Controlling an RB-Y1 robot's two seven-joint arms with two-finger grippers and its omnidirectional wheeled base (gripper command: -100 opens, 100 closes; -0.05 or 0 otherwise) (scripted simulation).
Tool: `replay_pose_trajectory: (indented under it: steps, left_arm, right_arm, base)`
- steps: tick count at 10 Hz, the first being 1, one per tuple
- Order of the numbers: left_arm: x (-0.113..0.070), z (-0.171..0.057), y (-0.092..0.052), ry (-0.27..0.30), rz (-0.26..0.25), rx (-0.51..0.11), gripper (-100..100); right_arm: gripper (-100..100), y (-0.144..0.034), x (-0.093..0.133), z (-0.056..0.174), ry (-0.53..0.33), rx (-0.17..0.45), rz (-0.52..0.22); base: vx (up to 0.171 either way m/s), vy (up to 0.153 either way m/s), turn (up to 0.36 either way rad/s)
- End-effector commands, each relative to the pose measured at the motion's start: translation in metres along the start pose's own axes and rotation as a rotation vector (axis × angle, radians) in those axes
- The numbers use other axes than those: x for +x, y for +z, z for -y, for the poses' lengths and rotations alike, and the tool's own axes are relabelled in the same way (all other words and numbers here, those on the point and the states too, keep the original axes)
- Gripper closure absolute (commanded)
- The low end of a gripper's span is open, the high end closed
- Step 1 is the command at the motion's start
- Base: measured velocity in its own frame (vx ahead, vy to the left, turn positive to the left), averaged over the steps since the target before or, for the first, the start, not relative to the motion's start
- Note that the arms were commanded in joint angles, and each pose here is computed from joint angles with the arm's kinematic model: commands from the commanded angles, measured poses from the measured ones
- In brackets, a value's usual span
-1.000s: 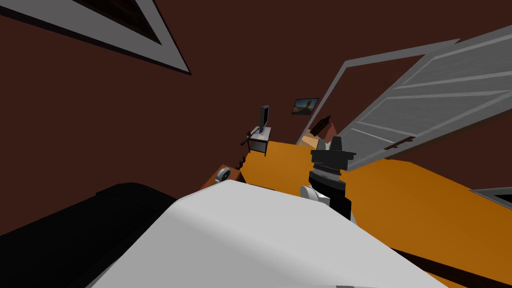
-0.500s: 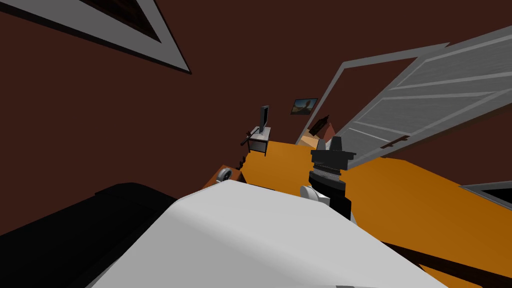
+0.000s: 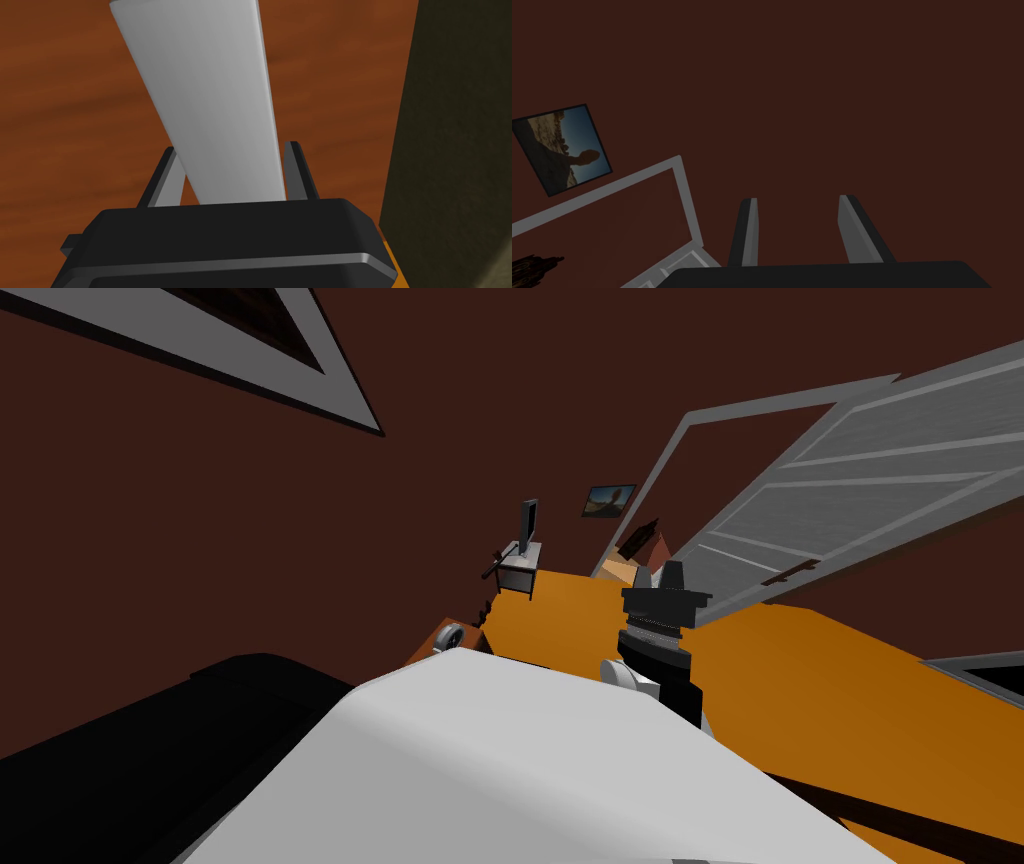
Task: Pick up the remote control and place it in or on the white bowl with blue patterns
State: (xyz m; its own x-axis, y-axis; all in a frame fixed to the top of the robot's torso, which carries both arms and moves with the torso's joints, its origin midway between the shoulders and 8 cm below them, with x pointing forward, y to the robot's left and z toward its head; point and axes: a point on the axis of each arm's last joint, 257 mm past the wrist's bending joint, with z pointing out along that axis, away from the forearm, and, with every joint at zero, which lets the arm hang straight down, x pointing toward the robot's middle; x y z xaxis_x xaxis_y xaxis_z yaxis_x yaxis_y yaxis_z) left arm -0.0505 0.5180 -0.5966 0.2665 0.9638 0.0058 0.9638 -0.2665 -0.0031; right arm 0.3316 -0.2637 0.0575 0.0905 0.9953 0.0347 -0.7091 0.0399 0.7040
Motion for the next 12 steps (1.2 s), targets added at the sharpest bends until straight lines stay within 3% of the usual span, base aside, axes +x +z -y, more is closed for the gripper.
replay_pose_trajectory:
  steps: [1, 2, 5, 6, 7, 8, 9, 10, 12]
  left_arm:
    - [0.000, 0.000, 0.000, 0.000, 0.000, 0.000, 0]
    - [0.009, 0.000, -0.008, 0.009, 0.001, 0.000, 100]
    - [0.027, 0.000, -0.023, 0.023, 0.001, 0.003, 100]
    - [0.022, -0.001, -0.019, 0.020, 0.000, 0.002, 100]
    - [0.022, -0.001, -0.019, 0.020, 0.001, 0.002, 0]
    - [0.046, 0.004, -0.030, 0.016, -0.039, 0.012, 100]
    - [0.065, 0.007, -0.038, 0.015, -0.069, 0.019, 100]
    - [0.065, 0.007, -0.038, 0.015, -0.069, 0.019, 100]
    - [0.099, 0.010, -0.056, 0.018, -0.126, 0.030, 100]
  right_arm:
    - [0, 0.000, 0.000, 0.000, 0.000, 0.000, 0.000]
    - [0, 0.000, 0.000, 0.000, 0.000, 0.000, 0.000]
    - [0, 0.000, 0.000, 0.000, 0.000, 0.000, 0.000]
    - [0, 0.000, 0.000, 0.000, 0.000, 0.000, 0.000]
    - [0, 0.000, 0.000, 0.000, 0.000, 0.000, 0.000]
    - [0, 0.000, 0.000, 0.000, 0.000, 0.000, 0.000]
    - [0, 0.000, 0.000, 0.000, 0.000, 0.000, 0.000]
    - [0, 0.000, 0.000, 0.000, 0.000, 0.000, 0.000]
    - [0, 0.000, 0.000, 0.000, 0.000, 0.000, 0.000]
  base:
    - [0.000, 0.000, 0.000]
    - [0.009, -0.041, 0.058]
    - [0.013, -0.063, 0.056]
    - [0.002, -0.031, 0.017]
    - [0.000, -0.006, -0.001]
    - [0.004, -0.015, 0.022]
    - [0.014, -0.022, -0.002]
    - [0.010, -0.007, 0.015]
    - [0.005, -0.012, 0.003]
